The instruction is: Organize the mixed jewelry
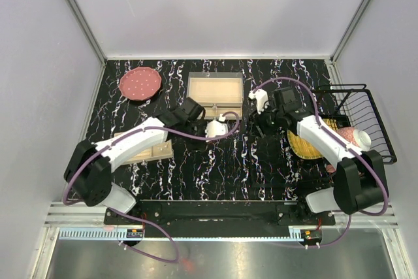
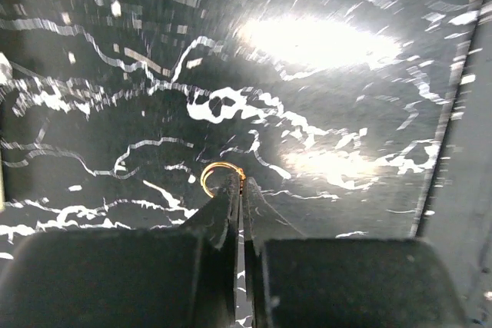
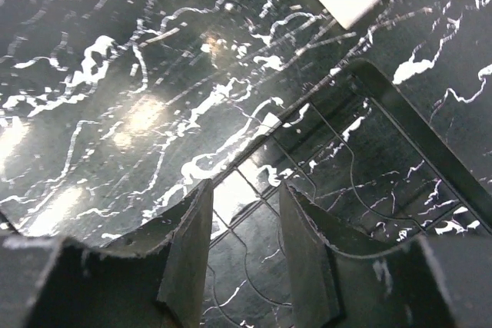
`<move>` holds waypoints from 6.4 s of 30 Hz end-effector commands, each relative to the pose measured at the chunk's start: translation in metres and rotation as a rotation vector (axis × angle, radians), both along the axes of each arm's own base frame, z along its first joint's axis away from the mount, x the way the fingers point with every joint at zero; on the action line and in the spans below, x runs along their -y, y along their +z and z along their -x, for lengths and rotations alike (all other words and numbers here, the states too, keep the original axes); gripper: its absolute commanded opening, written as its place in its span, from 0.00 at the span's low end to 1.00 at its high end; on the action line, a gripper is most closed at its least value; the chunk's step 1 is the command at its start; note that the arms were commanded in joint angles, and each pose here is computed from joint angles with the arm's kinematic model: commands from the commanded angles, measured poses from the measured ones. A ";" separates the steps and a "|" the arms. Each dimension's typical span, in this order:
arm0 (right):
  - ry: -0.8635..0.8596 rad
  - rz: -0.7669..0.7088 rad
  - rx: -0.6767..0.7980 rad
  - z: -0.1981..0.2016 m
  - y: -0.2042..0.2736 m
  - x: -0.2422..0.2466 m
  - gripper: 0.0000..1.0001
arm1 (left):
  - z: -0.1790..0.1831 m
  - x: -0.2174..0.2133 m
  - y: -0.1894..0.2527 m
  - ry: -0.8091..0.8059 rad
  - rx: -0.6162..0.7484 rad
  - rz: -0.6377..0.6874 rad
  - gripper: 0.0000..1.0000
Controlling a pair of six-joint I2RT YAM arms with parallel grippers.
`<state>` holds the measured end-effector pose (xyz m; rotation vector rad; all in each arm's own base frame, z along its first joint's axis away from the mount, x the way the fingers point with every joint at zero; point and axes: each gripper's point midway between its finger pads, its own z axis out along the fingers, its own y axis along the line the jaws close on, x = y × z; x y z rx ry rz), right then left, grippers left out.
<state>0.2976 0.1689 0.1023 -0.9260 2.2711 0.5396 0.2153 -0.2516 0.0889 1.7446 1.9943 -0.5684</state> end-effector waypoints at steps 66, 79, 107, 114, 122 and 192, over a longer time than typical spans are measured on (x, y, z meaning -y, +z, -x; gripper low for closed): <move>0.819 -0.287 0.479 0.131 0.229 -0.144 0.29 | 0.058 0.036 0.249 -0.181 -0.522 0.682 0.00; 0.818 -0.285 0.466 0.131 0.226 -0.147 0.00 | 0.056 0.036 0.249 -0.177 -0.508 0.677 0.00; 0.640 -0.234 0.405 0.098 0.213 -0.155 0.00 | 0.017 0.015 0.243 -0.005 -0.016 0.644 0.36; 0.622 -0.245 0.410 0.095 0.218 -0.155 0.00 | 0.008 0.018 0.237 0.026 0.007 0.657 0.37; 0.601 -0.243 0.420 0.092 0.219 -0.152 0.00 | 0.012 0.025 0.233 0.012 -0.033 0.679 0.37; 0.336 -0.149 0.467 0.046 0.181 -0.091 0.58 | -0.035 -0.098 0.144 0.176 0.123 0.236 0.00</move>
